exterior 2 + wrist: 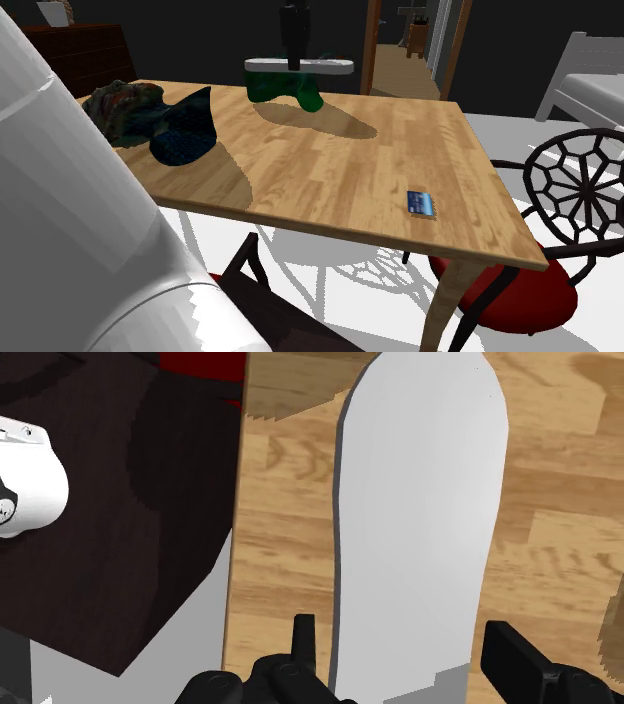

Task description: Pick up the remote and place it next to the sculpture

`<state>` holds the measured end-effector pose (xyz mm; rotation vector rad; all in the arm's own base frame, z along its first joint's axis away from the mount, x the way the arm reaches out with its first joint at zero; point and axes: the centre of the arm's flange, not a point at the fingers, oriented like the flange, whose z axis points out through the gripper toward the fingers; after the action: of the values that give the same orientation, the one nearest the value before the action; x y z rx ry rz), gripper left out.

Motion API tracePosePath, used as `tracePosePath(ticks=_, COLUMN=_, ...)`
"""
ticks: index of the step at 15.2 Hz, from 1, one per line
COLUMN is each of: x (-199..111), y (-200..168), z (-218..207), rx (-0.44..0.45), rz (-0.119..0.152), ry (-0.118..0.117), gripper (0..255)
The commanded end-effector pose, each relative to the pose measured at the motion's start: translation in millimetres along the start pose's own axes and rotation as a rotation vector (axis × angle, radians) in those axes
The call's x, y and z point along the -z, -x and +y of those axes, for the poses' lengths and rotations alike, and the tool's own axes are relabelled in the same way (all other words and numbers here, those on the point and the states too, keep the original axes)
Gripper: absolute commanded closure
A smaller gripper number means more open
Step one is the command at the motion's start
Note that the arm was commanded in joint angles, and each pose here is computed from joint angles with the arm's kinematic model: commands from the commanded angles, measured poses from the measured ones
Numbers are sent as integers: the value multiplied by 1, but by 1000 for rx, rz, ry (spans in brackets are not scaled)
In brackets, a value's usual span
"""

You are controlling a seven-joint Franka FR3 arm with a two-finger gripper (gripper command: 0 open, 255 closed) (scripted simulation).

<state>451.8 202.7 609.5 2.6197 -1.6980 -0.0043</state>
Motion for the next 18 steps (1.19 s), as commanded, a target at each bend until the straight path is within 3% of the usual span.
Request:
tracePosePath(ticks=1, x=-1, y=28, z=-9, rx=-2, rz=0, ry=-1, gripper=255)
tracePosePath(ticks=12, x=2, y=172, z=-42, rx=-2, rz=0, ry=-1, gripper=255)
tracePosePath(ticks=18, x=-30, y=173, z=-42, rx=-2, rz=0, ry=-1, gripper=255)
